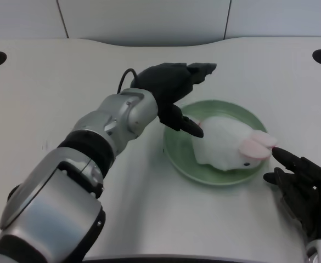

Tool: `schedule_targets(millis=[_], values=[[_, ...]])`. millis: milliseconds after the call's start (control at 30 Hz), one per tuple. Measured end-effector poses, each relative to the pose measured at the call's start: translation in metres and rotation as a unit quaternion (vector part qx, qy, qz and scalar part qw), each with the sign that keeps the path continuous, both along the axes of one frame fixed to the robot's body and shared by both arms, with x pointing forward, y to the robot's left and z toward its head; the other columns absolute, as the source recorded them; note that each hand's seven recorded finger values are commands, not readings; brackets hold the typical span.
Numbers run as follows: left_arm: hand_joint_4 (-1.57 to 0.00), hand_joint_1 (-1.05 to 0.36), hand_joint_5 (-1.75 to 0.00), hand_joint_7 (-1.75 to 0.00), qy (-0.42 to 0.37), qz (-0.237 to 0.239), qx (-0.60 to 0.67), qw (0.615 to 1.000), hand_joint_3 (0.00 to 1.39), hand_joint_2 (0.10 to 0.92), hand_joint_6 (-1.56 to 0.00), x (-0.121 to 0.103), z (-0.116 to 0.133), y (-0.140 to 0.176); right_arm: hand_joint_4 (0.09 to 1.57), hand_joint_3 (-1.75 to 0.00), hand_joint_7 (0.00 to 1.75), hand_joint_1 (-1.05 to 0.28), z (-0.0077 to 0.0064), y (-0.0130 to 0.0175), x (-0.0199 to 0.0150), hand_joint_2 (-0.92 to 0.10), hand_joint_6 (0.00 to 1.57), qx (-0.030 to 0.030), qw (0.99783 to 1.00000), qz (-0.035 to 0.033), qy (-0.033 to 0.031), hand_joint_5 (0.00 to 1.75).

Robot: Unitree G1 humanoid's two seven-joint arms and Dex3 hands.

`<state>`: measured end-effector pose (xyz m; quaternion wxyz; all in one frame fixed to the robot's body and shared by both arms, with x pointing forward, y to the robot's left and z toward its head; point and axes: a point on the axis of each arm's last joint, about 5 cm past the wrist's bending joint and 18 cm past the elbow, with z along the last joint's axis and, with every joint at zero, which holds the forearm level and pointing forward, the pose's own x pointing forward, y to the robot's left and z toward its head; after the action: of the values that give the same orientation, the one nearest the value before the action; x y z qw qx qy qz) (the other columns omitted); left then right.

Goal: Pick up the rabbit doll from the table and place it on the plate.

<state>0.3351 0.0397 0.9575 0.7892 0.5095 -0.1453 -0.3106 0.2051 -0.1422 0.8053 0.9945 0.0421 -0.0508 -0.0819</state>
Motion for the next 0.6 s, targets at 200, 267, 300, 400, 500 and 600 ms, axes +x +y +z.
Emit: schedule_targets(millis=[200, 267, 300, 400, 500, 600], values=[[0.0, -0.89, -0.64, -0.4, 0.07, 0.019, -0.108, 0.992, 0.04, 0.921, 0.0, 0.0, -0.013, 0.042, 0.66, -0.28, 0.01, -0.29, 0.0008, -0.0011, 0.0025, -0.92, 0.94, 0.0015, 0.99999, -0.0007, 0.0051, 0.89], [0.0, -0.86, -0.8, -0.46, 0.082, 0.02, -0.147, 0.985, 0.06, 0.921, -0.03, -0.001, -0.016, 0.056, 0.67, -0.29, 0.0, -0.3, 0.0009, -0.0012, 0.0033, -0.92, 0.94, 0.0008, 0.99995, -0.001, 0.0096, 0.89], [0.0, -0.84, -0.84, -0.48, 0.087, 0.022, -0.163, 0.983, 0.07, 0.921, -0.04, -0.002, -0.018, 0.063, 0.67, -0.29, 0.01, -0.3, 0.0008, -0.0012, 0.0035, -0.92, 0.94, -0.0002, 0.99994, -0.0017, 0.0111, 0.89], [-0.01, -0.72, -1.08, -0.54, 0.101, 0.037, -0.221, 0.969, 0.21, 0.921, -0.12, -0.008, -0.025, 0.085, 0.67, -0.29, 0.01, -0.3, 0.0015, -0.001, 0.0041, -0.92, 0.95, -0.0022, 0.99995, -0.0015, 0.0094, 0.88], [-0.12, -0.64, -1.19, -0.55, 0.121, 0.061, -0.321, 0.937, 0.27, 0.921, -0.21, -0.018, -0.036, 0.106, 0.67, -0.29, 0.02, -0.3, 0.0021, -0.0011, 0.0046, -0.92, 0.96, -0.0024, 0.99998, -0.0017, 0.0059, 0.88], [-0.17, -0.65, -1.19, -0.48, 0.134, 0.083, -0.394, 0.905, 0.33, 0.921, -0.28, -0.031, -0.046, 0.124, 0.66, -0.3, 0.02, -0.31, 0.0024, -0.0013, 0.0047, -0.92, 0.96, -0.004, 0.99998, -0.0004, 0.0041, 0.88]])
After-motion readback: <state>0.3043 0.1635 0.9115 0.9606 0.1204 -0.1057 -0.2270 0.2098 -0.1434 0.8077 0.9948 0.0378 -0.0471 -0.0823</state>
